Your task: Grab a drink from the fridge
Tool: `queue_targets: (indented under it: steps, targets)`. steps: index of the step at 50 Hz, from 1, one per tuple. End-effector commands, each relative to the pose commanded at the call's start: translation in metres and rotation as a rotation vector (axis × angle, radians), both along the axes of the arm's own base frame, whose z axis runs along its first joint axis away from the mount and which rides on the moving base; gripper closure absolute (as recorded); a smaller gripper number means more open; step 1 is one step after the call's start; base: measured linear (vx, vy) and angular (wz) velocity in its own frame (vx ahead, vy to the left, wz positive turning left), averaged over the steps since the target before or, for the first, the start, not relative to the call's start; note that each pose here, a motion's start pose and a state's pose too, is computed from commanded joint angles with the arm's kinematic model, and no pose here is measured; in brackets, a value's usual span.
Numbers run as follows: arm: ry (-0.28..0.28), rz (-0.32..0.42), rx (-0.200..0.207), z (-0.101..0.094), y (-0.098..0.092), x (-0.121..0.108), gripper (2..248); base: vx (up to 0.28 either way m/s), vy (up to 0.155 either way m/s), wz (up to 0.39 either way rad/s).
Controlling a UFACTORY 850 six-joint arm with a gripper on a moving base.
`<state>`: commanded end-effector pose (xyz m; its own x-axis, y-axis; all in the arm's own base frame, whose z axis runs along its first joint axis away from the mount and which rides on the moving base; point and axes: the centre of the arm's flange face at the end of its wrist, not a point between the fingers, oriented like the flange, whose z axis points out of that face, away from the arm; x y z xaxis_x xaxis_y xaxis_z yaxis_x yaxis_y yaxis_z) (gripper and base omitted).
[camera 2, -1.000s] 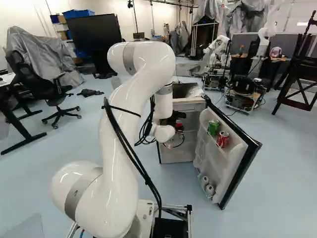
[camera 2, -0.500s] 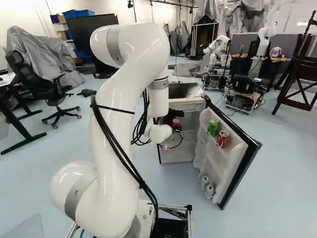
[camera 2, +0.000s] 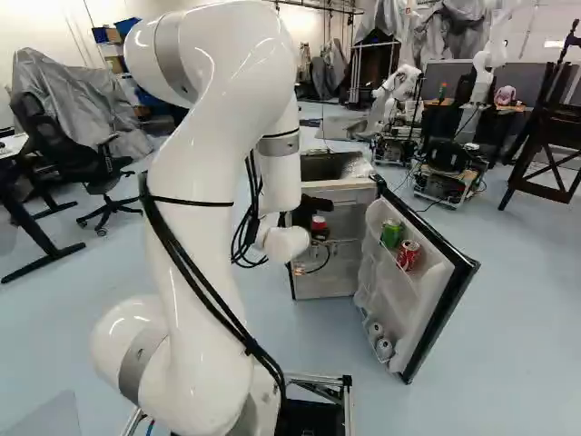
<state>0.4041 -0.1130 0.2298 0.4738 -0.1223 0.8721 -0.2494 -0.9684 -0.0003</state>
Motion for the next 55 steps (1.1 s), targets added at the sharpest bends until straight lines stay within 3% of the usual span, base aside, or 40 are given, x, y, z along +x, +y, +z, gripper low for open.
queue_targets:
  steps: [55]
  targets:
    - [-0.108,0.000,-0.031,0.060,0.003,-0.011,156,0.000,0.000,0.000]
